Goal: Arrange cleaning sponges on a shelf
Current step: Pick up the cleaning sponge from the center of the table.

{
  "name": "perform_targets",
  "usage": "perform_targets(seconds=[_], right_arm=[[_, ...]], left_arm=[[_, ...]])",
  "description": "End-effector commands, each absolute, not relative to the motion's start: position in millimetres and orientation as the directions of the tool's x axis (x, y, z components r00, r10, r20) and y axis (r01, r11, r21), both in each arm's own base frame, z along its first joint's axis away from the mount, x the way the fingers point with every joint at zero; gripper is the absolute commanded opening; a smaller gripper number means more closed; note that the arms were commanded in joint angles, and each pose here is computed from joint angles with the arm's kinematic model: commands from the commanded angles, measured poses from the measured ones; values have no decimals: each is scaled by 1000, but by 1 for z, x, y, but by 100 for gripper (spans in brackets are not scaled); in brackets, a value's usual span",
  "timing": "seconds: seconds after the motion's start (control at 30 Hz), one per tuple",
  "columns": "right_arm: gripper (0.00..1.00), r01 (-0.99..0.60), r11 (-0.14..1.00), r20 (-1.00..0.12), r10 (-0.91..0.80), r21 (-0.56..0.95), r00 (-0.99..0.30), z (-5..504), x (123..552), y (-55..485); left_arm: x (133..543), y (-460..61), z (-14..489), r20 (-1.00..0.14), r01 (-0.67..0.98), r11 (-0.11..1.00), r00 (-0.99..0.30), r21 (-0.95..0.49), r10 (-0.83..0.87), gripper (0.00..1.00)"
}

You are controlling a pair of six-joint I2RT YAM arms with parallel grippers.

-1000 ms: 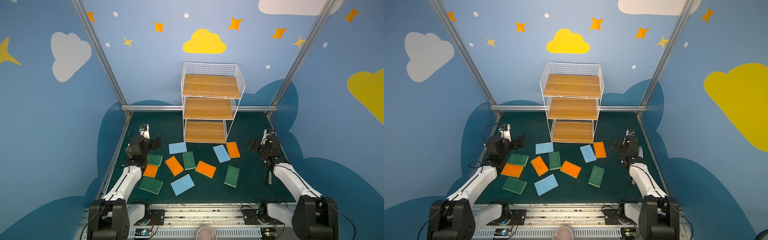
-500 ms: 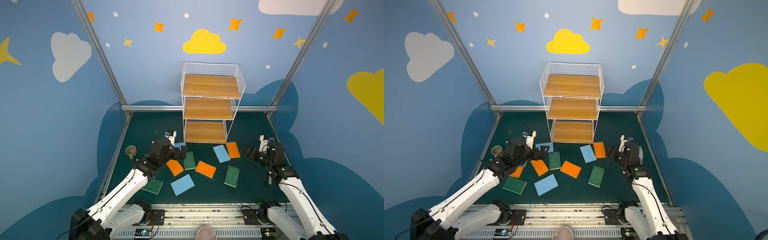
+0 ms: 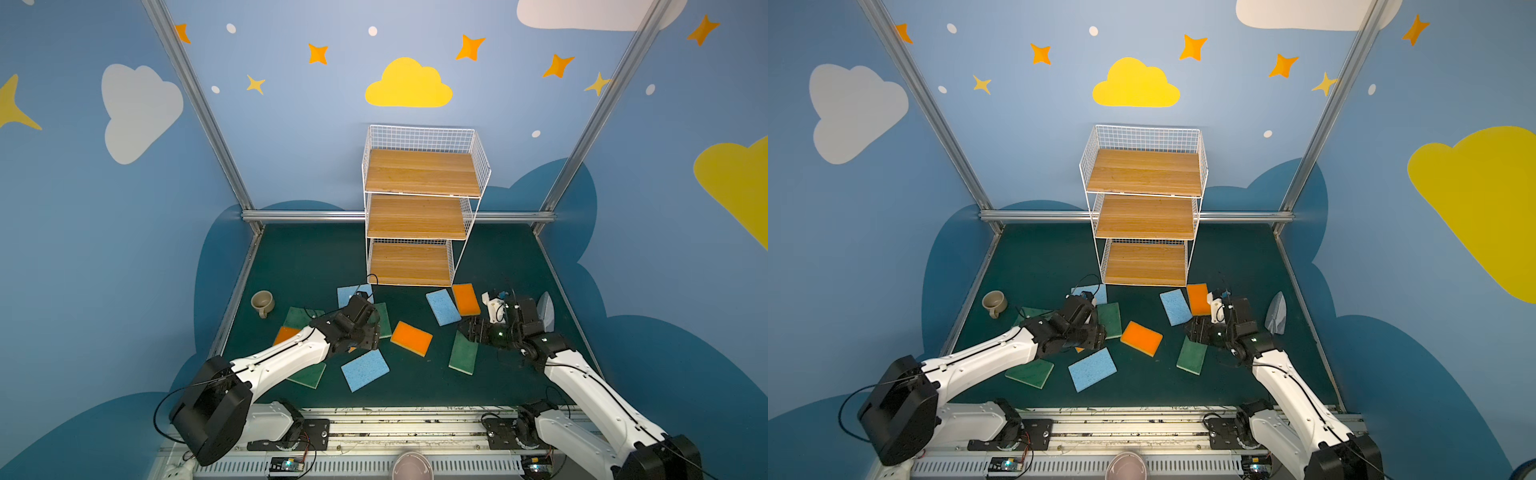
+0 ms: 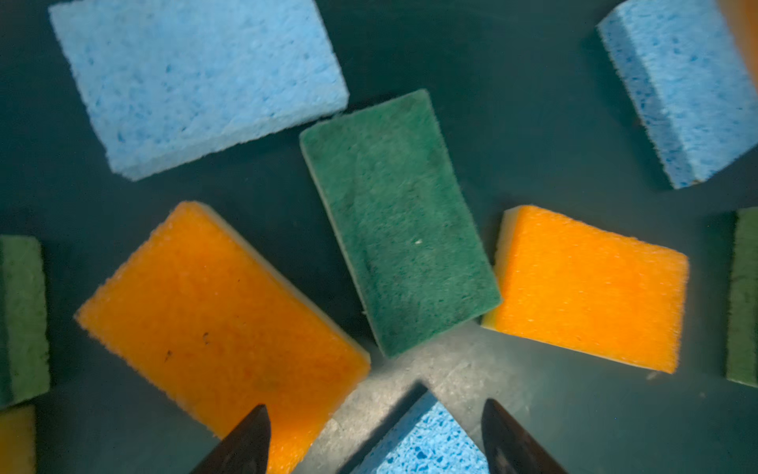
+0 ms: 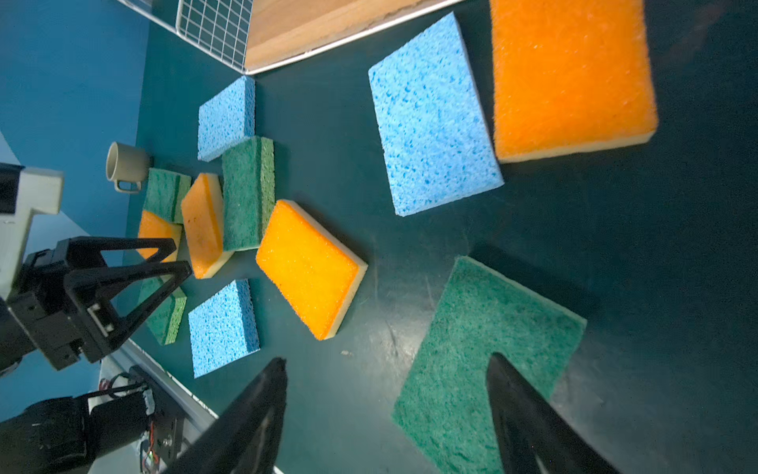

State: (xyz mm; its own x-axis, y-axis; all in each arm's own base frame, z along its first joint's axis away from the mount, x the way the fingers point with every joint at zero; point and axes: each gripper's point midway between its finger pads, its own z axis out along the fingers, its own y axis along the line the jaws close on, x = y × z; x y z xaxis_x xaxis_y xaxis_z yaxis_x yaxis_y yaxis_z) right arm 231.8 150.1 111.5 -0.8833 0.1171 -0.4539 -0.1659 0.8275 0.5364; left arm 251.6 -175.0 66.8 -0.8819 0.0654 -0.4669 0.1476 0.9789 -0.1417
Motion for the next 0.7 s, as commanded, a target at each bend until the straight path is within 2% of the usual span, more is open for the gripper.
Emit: perform_targets(seconds=[0.0,0.17,0.67], right_arm=[[77,-192,827,-439,73,528,-896,106,228,157],[79,-198,832,-428,52,519,-902,108,236,168],[82,-204,841,-414,26,501,-910,102,246,181]], left_arm=[[245,-143,49,-430,-25,997,-901,-79,-57,86],[255,-129,42,-417,-171,975,-883,-141,-215,87],[298,-135,33,-402,-238,955,-868,-176,-291,93]])
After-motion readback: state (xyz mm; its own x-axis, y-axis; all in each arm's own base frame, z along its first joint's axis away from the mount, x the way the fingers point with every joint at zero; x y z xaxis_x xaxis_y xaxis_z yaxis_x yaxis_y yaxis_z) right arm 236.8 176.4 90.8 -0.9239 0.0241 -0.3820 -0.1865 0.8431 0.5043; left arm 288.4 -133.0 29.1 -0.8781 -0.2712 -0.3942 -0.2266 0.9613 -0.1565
